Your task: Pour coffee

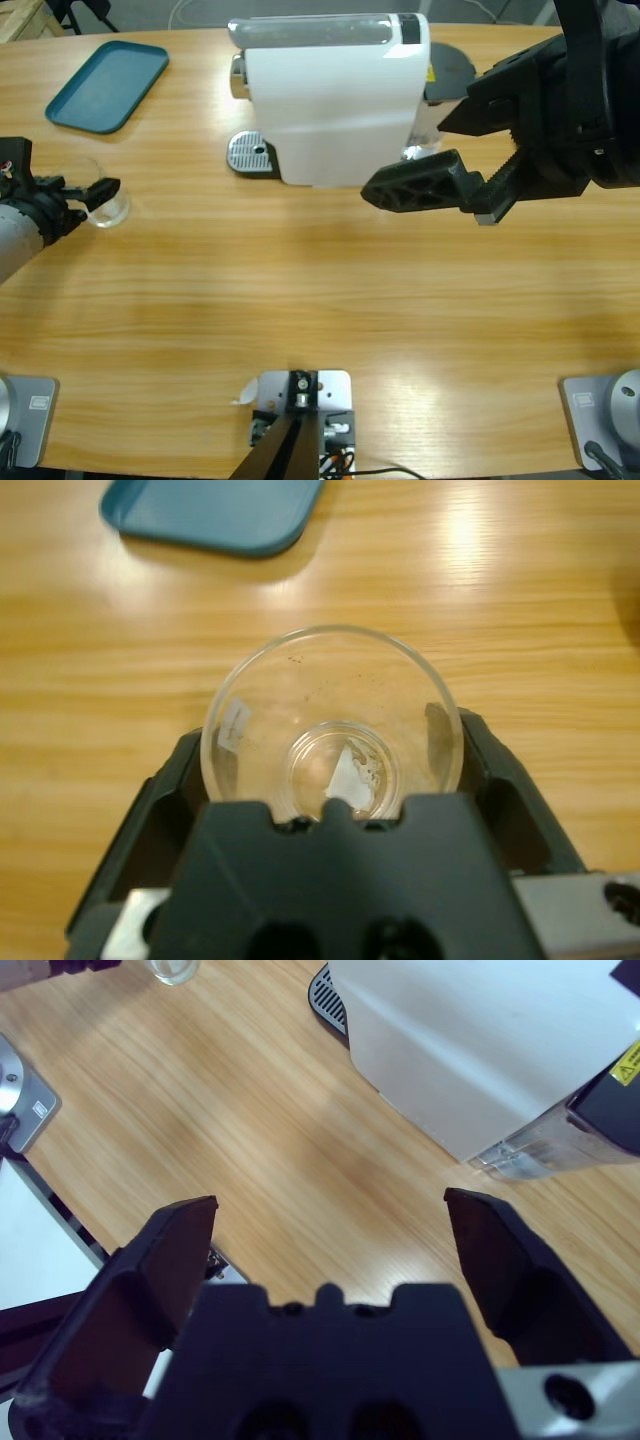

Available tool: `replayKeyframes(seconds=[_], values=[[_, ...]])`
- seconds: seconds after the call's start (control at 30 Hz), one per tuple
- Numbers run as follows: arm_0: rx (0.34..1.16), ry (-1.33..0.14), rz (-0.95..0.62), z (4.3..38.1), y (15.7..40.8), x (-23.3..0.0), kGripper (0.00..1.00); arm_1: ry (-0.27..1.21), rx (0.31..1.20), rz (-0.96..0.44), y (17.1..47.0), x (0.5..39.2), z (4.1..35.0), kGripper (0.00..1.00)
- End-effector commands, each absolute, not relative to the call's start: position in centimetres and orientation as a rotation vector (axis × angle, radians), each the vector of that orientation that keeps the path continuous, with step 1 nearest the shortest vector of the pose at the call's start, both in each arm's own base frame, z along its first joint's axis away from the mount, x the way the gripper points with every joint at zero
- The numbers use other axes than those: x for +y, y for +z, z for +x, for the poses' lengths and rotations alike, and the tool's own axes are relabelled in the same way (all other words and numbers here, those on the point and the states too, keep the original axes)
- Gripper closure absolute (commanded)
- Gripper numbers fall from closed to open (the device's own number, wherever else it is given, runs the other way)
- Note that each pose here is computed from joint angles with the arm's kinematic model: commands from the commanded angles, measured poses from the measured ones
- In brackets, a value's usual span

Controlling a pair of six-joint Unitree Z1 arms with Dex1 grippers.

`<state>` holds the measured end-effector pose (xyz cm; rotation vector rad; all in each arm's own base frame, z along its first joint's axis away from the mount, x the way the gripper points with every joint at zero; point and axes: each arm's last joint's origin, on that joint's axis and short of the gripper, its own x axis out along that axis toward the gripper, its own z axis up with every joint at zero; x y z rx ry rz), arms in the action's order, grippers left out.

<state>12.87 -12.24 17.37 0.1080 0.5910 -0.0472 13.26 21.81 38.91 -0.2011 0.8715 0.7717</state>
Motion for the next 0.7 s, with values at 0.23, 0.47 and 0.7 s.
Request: replayKeyframes(seconds=[0.23,0.47,0.7], values=[[0.366,-0.833,0.362,13.2,23.1,-11.3,1.000,0.877,0.817,-0.214,41.2,12.1,7.1,0.000],[0.295,-1.005,0.411,21.0,23.7,-11.7,1.000,0.895,0.873,-0.206,37.4,8.5,4.8,0.000],[0.276,-1.183,0.372,27.4,19.3,-12.2,1.000,0.887,0.875,-0.204,37.8,8.6,4.8,0.000]])
